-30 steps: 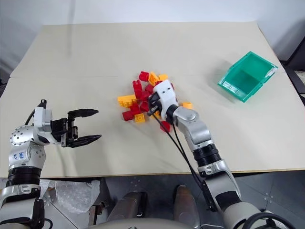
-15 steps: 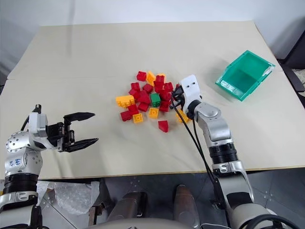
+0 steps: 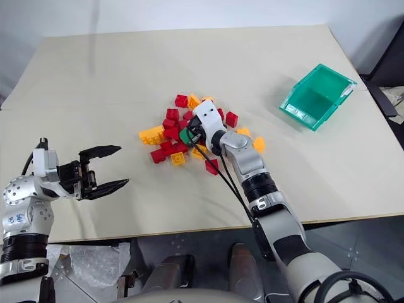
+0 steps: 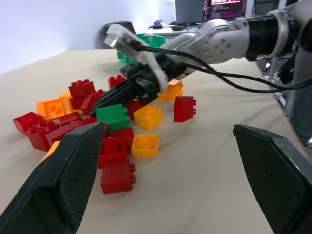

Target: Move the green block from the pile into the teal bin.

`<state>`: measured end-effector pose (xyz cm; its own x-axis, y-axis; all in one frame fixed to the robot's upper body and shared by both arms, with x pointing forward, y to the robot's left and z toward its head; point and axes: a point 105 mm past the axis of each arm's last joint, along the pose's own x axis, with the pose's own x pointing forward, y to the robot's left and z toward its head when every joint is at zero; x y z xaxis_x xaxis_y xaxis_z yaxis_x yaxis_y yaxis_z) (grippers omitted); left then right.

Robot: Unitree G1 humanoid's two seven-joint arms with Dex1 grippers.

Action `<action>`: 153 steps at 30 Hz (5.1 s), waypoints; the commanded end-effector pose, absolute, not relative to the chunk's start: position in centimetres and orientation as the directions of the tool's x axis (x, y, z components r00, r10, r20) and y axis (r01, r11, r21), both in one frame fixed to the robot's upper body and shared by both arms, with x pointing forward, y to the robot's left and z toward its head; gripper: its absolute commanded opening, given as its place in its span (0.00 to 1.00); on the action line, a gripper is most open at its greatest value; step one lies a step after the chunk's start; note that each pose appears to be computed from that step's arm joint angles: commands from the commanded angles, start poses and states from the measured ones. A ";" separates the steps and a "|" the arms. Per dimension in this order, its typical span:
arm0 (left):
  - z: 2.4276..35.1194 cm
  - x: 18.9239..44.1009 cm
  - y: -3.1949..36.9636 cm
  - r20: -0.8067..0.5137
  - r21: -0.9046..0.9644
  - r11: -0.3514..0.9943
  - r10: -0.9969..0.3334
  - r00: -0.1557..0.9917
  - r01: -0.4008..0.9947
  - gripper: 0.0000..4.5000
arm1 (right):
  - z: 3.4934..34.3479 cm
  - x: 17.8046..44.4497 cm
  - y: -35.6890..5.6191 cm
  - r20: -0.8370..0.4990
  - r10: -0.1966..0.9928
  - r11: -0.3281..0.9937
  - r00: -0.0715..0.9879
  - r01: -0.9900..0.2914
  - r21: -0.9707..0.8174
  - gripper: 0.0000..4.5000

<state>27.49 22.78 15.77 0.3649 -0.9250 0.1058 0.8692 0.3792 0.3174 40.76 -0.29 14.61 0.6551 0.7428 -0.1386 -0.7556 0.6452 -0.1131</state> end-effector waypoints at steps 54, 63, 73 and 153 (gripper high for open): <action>16.7 27.4 23.5 0.142 0.340 0.381 -0.925 0.354 0.860 1.00 | 18.4 38.1 -1.3 -0.518 0.642 0.585 0.565 -0.798 -0.145 0.99; 16.2 27.0 23.3 0.159 0.344 0.407 -0.913 0.375 0.846 1.00 | 17.6 39.3 0.5 -0.623 0.540 0.609 0.566 -0.773 -0.175 0.99; 16.5 27.2 22.8 0.167 0.350 0.406 -0.914 0.371 0.844 1.00 | 18.3 39.4 0.6 -0.609 0.529 0.644 0.591 -0.747 -0.166 0.35; 19.1 33.1 8.8 0.074 0.335 0.238 -0.971 0.226 0.912 1.00 | 18.9 34.3 -33.0 -0.635 0.232 0.832 0.736 -0.489 -0.262 1.00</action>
<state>33.30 9.09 18.11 0.2495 -0.9670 0.0520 0.9199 0.2535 0.2993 34.00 -32.67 18.40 0.7278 0.2375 -0.6433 -0.4866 0.8399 -0.2404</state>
